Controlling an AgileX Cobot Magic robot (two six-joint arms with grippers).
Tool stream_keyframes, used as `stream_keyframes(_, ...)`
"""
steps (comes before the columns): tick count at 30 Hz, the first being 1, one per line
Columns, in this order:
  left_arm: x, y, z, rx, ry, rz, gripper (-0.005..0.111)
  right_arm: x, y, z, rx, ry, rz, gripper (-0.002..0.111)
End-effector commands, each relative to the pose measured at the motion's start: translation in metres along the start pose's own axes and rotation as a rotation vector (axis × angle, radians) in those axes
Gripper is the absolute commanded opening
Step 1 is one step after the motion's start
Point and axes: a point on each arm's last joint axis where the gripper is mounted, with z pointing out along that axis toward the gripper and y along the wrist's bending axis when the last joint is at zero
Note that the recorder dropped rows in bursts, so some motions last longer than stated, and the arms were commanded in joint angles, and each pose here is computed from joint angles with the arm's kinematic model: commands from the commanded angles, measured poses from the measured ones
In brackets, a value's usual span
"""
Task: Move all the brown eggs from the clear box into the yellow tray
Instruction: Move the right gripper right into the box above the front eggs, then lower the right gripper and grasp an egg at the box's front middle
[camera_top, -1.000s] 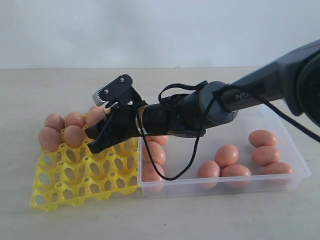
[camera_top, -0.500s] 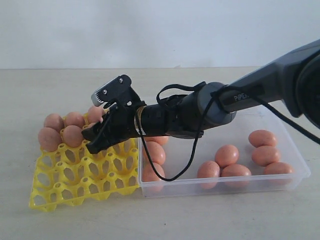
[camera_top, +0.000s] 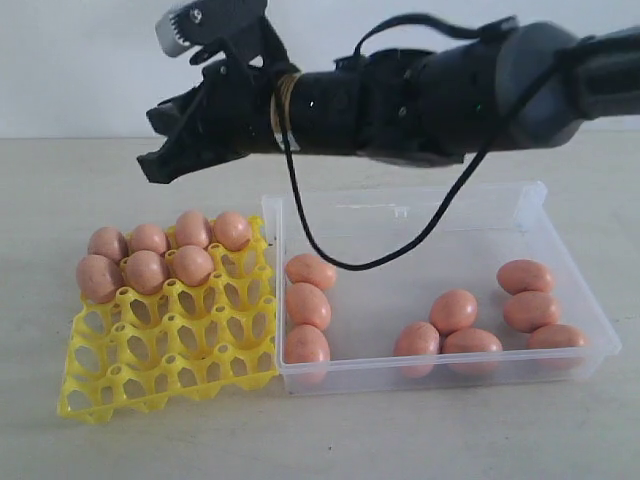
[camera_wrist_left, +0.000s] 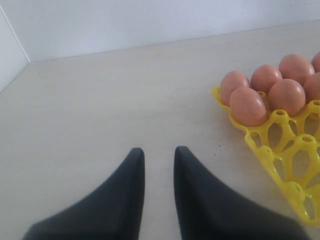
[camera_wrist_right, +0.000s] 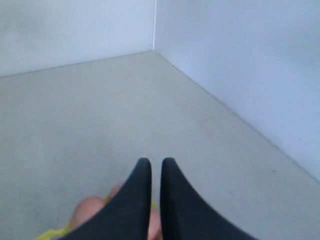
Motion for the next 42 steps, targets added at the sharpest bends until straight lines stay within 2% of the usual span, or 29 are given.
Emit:
stream_keyframes(1, 0.000, -0.001, 0.000, 0.007, -0.006, -0.002, 0.022, -0.014, -0.014, -0.026, 0.210, 0.150, -0.119, 0.000)
stream_keyframes(4, 0.000, -0.001, 0.000, 0.007, -0.006, -0.002, 0.022, -0.006, -0.027, -0.041, 0.473, 0.316, -0.178, 0.000)
stream_keyframes(7, 0.000, -0.001, 0.000, 0.007, -0.006, -0.002, 0.022, 0.009, -0.035, -0.060, 0.703, 0.588, -0.232, 0.000)
stream_keyframes(9, 0.000, -0.001, 0.000, 0.007, -0.006, -0.002, 0.022, 0.023, -0.036, -0.074, 0.764, 0.801, -0.197, 0.000)
stream_keyframes(11, 0.000, -0.001, 0.000, 0.007, -0.006, -0.002, 0.022, 0.038, -0.033, -0.087, 0.771, 0.976, -0.030, 0.000)
stream_keyframes(13, 0.000, -0.001, 0.000, 0.007, -0.006, -0.002, 0.022, 0.049, -0.033, -0.094, 0.698, 1.082, 0.100, 0.000)
stream_keyframes(16, 0.000, -0.001, 0.000, 0.007, -0.006, -0.002, 0.022, 0.059, -0.034, -0.098, 0.418, 1.174, 0.252, 0.000)
stream_keyframes(19, 0.000, -0.001, 0.000, 0.007, -0.006, -0.002, 0.022, 0.058, -0.038, -0.101, 0.200, 1.172, 0.405, 0.000)
stream_keyframes(21, 0.000, -0.001, 0.000, 0.007, -0.006, -0.002, 0.022, 0.055, -0.042, -0.104, 0.136, 1.162, 0.429, 0.000)
stream_keyframes(23, 0.000, -0.001, 0.000, 0.007, -0.006, -0.002, 0.022, 0.054, -0.046, -0.108, 0.121, 1.194, 0.383, 0.001)
stream_keyframes(25, 0.000, -0.001, 0.000, 0.007, -0.006, -0.002, 0.022, 0.056, -0.047, -0.112, 0.105, 1.253, 0.337, 0.009)
stream_keyframes(29, 0.000, -0.001, 0.000, 0.007, -0.006, -0.002, 0.022, 0.058, -0.047, -0.113, 0.040, 1.285, 0.250, 0.042)
stream_keyframes(31, 0.000, -0.001, 0.000, 0.007, -0.006, -0.002, 0.022, 0.059, -0.048, -0.114, 0.027, 1.294, 0.208, 0.055)
stream_keyframes(38, 0.000, -0.001, 0.000, 0.007, -0.006, -0.002, 0.022, 0.078, -0.054, -0.106, -0.062, 1.363, 0.074, 0.058)
stream_keyframes(42, 0.000, -0.001, 0.000, 0.007, -0.006, -0.002, 0.022, 0.098, -0.056, -0.098, -0.175, 1.414, -0.034, 0.058)
